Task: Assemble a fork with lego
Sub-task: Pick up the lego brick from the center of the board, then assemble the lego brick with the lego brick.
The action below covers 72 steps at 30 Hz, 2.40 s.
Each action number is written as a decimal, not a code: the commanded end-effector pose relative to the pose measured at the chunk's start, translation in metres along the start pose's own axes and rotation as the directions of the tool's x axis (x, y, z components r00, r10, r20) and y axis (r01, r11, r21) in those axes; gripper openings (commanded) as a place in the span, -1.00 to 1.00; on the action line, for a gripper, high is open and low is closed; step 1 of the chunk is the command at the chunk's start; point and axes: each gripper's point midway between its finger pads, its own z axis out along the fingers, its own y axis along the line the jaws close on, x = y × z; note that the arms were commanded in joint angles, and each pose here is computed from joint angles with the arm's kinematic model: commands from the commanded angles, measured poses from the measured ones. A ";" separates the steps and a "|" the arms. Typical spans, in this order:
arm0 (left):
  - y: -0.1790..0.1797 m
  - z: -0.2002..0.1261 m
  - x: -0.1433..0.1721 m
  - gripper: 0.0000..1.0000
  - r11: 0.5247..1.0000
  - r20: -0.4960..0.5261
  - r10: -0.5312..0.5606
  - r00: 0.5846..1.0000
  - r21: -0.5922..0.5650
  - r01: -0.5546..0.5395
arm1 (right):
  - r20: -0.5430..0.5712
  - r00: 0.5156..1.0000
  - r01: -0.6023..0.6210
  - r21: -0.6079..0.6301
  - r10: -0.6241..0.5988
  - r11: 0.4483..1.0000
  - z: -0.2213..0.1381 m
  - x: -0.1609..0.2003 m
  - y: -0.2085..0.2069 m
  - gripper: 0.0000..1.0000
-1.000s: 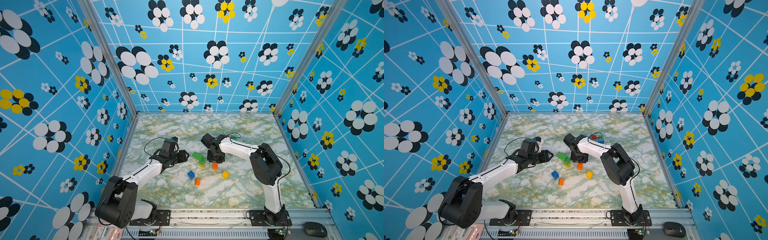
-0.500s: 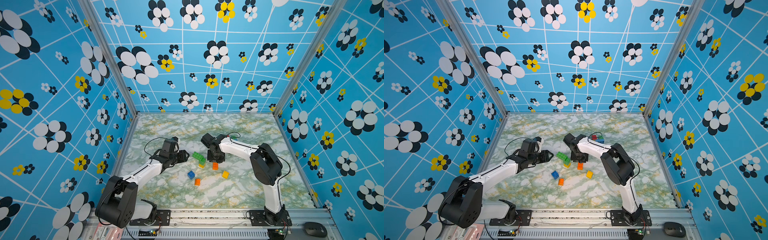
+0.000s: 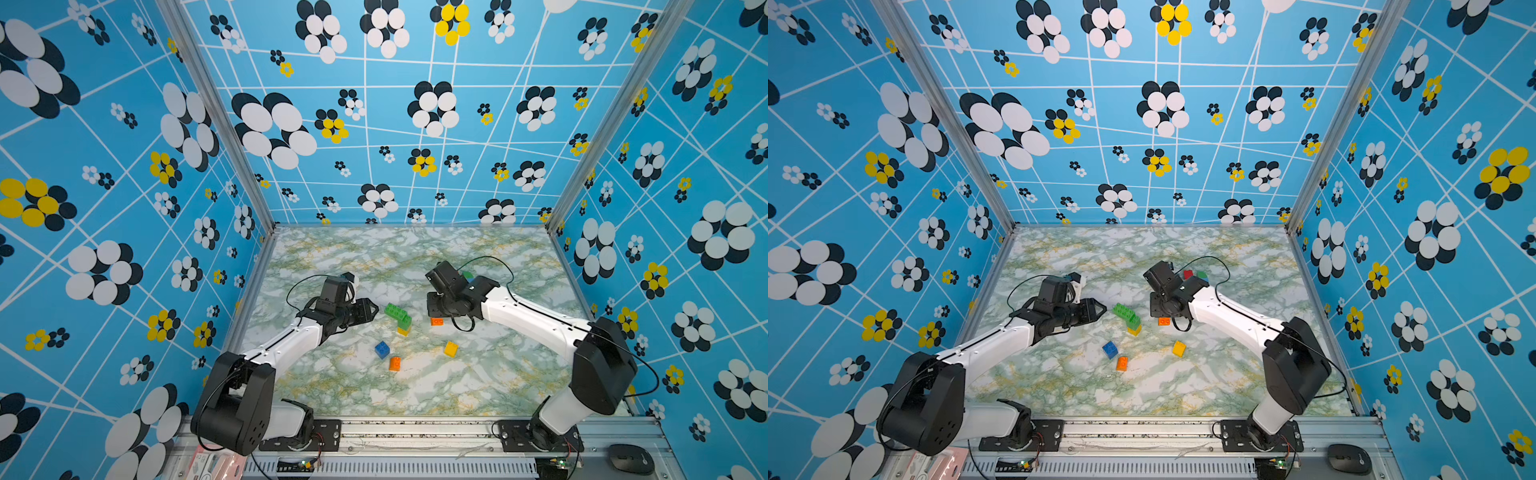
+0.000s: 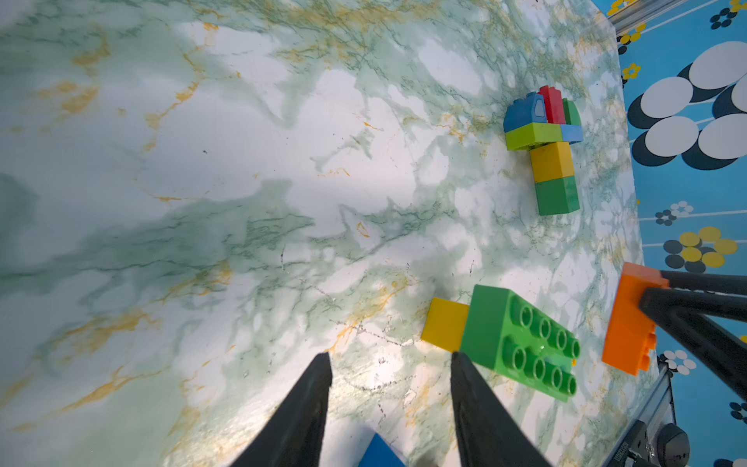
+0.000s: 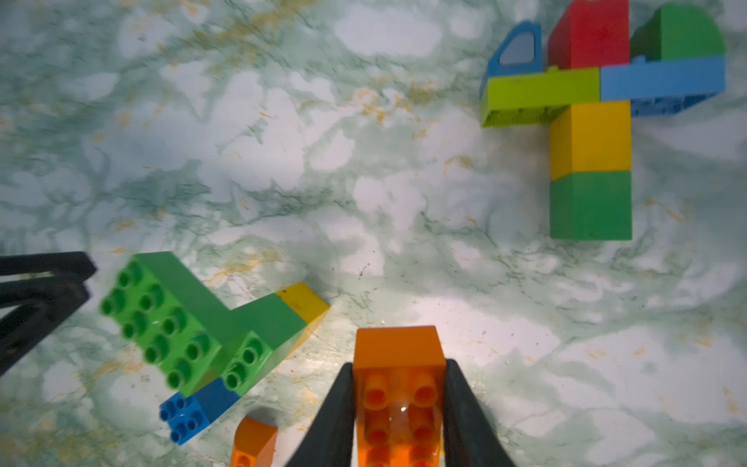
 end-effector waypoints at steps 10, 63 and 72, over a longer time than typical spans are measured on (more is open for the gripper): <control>-0.002 0.008 -0.010 0.02 0.998 -0.064 -0.049 0.997 0.025 0.051 | 0.057 0.848 0.526 -0.220 -0.527 0.822 -0.030 0.002 0.044 -1.00; -0.007 0.045 0.000 0.02 0.992 -0.211 -0.078 0.974 0.081 0.097 | -0.296 0.566 0.716 -0.286 -0.770 0.637 0.018 0.035 0.074 -1.00; -0.012 0.045 0.001 0.02 0.992 -0.216 -0.065 0.974 0.089 0.086 | -0.304 0.566 0.709 -0.296 -0.766 0.641 0.025 0.038 0.077 -1.00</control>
